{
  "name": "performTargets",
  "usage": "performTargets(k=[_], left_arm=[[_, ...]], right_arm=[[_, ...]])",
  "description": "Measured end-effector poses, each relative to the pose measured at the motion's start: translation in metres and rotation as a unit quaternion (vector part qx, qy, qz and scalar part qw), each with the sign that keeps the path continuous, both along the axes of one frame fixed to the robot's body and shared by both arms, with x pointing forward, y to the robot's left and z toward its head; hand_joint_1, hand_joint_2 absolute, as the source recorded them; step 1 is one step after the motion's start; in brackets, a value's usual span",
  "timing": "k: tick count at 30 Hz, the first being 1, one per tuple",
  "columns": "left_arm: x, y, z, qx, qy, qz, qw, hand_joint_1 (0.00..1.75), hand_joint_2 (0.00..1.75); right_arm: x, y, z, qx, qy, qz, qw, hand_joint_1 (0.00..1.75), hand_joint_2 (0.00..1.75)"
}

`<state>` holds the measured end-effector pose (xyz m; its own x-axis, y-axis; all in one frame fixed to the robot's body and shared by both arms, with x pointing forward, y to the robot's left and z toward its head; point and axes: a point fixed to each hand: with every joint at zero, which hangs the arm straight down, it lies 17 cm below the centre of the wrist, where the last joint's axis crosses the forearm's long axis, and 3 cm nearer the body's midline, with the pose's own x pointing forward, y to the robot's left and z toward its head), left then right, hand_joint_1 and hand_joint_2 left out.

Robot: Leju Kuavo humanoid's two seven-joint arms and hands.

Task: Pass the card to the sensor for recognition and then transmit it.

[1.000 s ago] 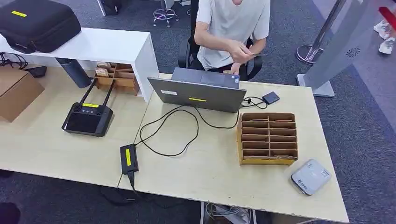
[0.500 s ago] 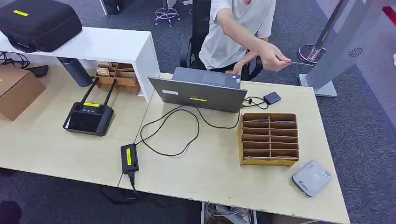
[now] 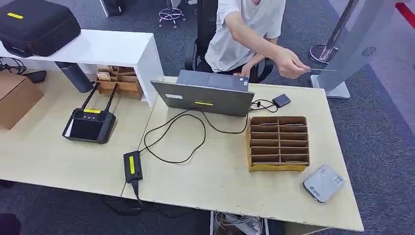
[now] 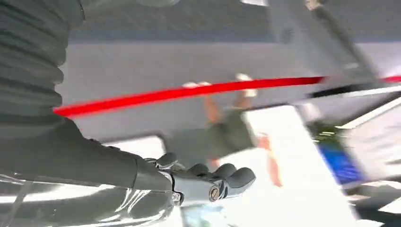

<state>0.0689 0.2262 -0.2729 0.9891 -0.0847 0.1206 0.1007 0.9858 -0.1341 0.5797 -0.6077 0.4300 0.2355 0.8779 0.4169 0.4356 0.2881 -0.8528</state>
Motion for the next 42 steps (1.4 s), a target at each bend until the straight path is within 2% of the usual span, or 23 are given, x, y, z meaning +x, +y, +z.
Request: performTargets(k=[6,13,26,33,42], left_arm=[[0.001,-0.008,0.001,-0.006,-0.001,-0.020,1.000,0.00,1.75],[0.003,-0.010,0.002,-0.006,-0.005,-0.035,0.999,0.00,1.75],[0.028,-0.002,0.002,0.028,-0.054,-0.054,0.997,0.00,1.75],[0.028,-0.022,0.007,-0.017,-0.049,-0.049,0.997,0.00,1.75],[0.028,-0.026,0.008,-0.024,-0.047,-0.047,0.997,0.00,1.75]], right_arm=[[0.030,0.110,0.000,-0.100,0.015,0.106,0.989,0.00,1.75],[0.037,0.172,-0.017,-0.138,0.035,0.173,0.975,0.00,1.75],[0.033,0.219,-0.040,-0.152,0.053,0.220,0.962,0.00,1.75],[0.032,0.230,-0.053,-0.150,0.066,0.234,0.958,0.00,1.75],[0.033,0.248,-0.072,-0.142,0.079,0.254,0.954,0.00,1.75]])
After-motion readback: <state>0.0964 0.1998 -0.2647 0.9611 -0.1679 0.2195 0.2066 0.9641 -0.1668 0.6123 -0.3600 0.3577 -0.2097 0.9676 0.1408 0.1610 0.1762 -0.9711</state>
